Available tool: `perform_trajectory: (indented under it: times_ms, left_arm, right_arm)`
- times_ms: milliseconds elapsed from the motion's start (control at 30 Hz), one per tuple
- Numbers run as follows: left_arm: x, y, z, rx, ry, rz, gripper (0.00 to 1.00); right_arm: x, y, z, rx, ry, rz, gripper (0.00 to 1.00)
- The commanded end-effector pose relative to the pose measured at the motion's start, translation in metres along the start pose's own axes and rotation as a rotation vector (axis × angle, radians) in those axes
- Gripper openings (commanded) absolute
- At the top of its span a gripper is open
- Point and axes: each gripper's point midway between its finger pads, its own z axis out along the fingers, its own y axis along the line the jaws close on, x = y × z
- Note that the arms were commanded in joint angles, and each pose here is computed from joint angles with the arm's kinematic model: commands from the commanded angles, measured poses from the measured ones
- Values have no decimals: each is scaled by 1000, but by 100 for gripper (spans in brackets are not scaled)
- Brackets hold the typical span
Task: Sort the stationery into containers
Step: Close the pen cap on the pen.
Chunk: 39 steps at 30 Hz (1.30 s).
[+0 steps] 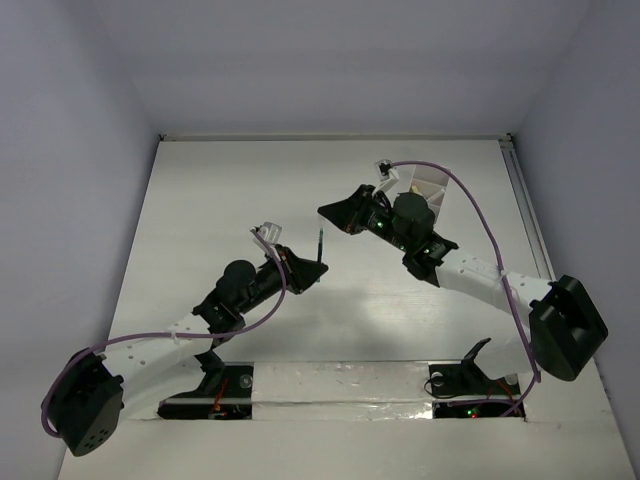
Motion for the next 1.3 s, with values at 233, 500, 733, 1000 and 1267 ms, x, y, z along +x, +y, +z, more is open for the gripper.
perform_trajectory:
  times_ms: [233,500,733,1000,1267]
  left_arm:
    - [-36,-23,5,57,-109,41,0]
    - [-40,-24,7,62,-121,42,0]
    - [-44,-24,7,55,-137,41,0]
    - [-46,-24,7,48,-145,43,0]
    - [-49,-19,7,17,-156,58,0]
  right_arm:
    - [3,12,2,-59,-11,-19,0]
    - [11,13,3,-60,-5,-12,0]
    - [9,13,0,-78,-60,3,0]
    - [9,13,-3,-77,-65,17,0]
    - [22,11,-2,-65,-20,53,0]
